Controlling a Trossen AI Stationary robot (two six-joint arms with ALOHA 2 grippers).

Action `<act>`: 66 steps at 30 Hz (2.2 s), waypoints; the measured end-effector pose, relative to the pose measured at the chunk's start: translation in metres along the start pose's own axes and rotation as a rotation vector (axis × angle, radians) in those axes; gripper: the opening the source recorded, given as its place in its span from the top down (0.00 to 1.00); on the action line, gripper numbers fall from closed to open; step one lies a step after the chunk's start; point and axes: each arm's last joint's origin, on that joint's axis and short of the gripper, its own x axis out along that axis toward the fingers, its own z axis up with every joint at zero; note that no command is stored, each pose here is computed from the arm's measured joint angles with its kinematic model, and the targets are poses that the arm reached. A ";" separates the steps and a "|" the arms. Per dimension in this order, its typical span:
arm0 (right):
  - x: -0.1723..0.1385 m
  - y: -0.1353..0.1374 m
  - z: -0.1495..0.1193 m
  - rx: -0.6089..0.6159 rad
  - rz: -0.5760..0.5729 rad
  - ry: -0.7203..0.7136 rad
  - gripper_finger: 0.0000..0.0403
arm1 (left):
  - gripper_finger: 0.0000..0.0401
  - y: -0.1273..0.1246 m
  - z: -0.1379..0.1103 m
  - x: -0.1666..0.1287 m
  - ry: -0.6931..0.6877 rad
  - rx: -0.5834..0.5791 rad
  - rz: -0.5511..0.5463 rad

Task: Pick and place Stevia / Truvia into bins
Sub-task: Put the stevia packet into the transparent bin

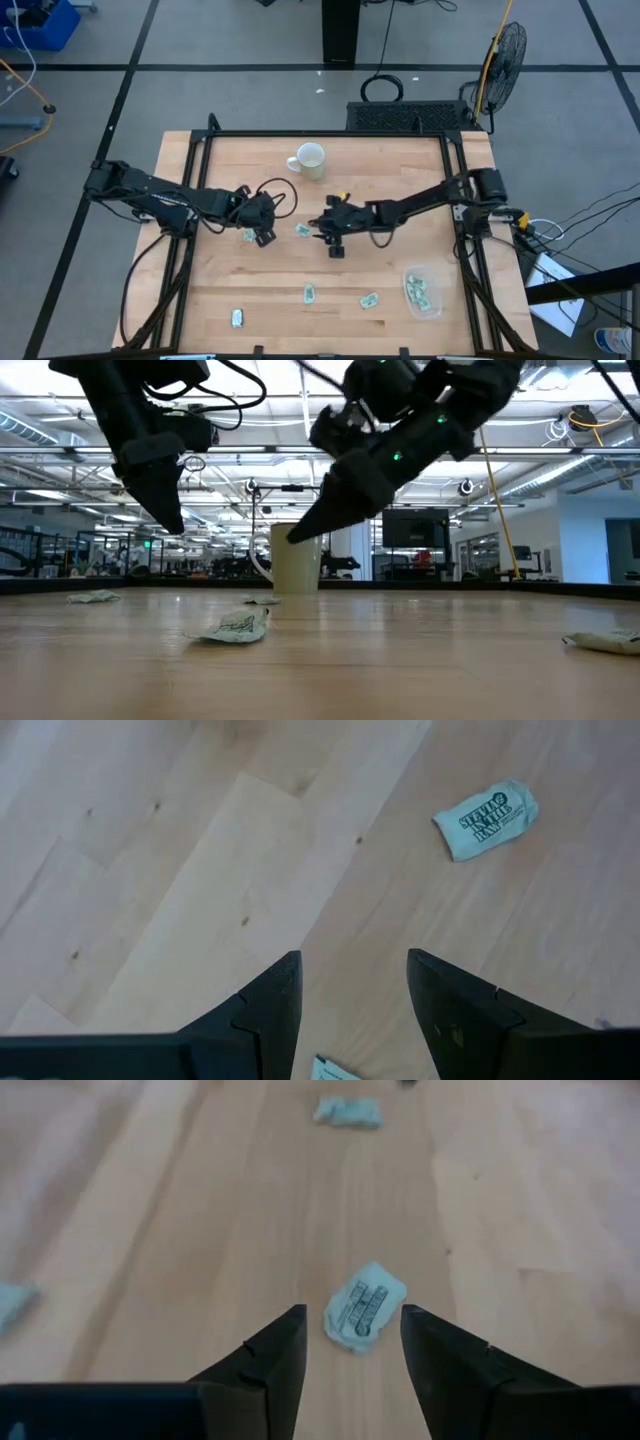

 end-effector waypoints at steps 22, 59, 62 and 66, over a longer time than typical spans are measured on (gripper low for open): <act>0.052 -0.006 -0.016 0.012 0.042 0.053 0.66 | 0.53 0.000 0.000 0.000 0.001 0.046 0.001; -0.027 0.004 0.011 -0.072 -0.089 0.298 0.99 | 0.53 0.000 0.000 0.000 -0.005 0.048 -0.003; -0.061 0.011 0.018 -0.015 -0.079 0.358 1.00 | 0.53 -0.001 0.000 0.000 -0.006 0.050 -0.004; -0.103 0.026 0.027 0.036 -0.053 0.383 1.00 | 0.53 -0.001 0.001 0.000 -0.012 0.048 -0.007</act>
